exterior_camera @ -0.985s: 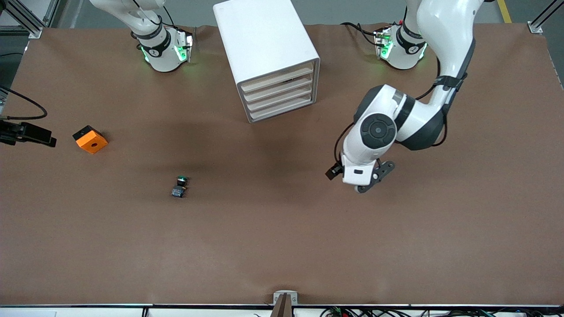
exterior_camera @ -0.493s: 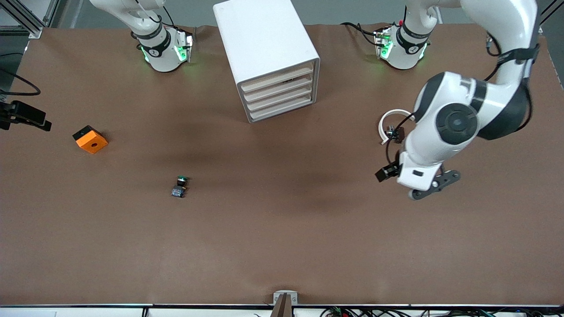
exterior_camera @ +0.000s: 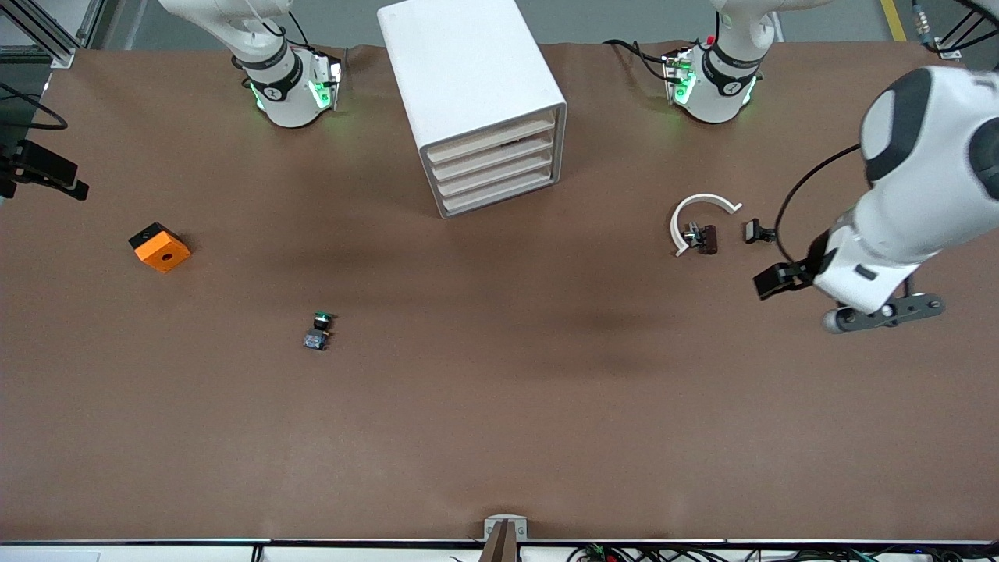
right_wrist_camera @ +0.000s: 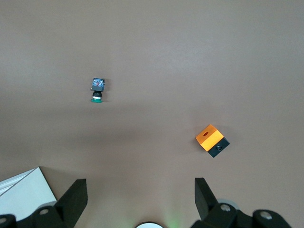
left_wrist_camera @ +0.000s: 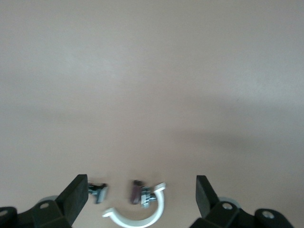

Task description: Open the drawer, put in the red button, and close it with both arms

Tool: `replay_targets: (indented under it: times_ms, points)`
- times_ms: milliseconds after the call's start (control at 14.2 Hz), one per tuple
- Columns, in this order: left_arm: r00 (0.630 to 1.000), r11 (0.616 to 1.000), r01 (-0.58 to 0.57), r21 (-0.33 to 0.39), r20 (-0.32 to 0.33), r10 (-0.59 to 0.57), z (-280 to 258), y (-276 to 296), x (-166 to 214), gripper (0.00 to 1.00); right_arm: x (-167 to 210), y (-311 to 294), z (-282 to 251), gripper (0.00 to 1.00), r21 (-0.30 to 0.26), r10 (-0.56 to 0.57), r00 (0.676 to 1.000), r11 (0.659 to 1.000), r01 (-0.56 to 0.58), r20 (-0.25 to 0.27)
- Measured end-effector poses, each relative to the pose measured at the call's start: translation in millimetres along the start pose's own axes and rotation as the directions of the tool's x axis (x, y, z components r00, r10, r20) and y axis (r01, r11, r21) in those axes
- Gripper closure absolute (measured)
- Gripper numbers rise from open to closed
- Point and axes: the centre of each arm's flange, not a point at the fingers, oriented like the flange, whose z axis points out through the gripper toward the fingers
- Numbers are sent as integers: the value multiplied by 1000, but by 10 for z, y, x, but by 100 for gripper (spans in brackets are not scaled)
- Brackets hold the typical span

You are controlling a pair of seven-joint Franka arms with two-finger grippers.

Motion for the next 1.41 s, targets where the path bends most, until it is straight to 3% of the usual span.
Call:
replay_targets:
  times_ms: [211,493,1407]
  points:
    - [997,997,-81,17,4,81,-474,-334,-272,0,-13,-21,-6,0,14,35,999,999,-35,-1]
    - [994,994,-105,34,-15,106,-939,-517,-675,0,-46,-58,-36,0,30,66,998,997,-66,-5]
    - [995,995,-104,10,2,104,-1016,-513,-868,0,-114,-96,-138,0,28,40,999,999,-40,-32]
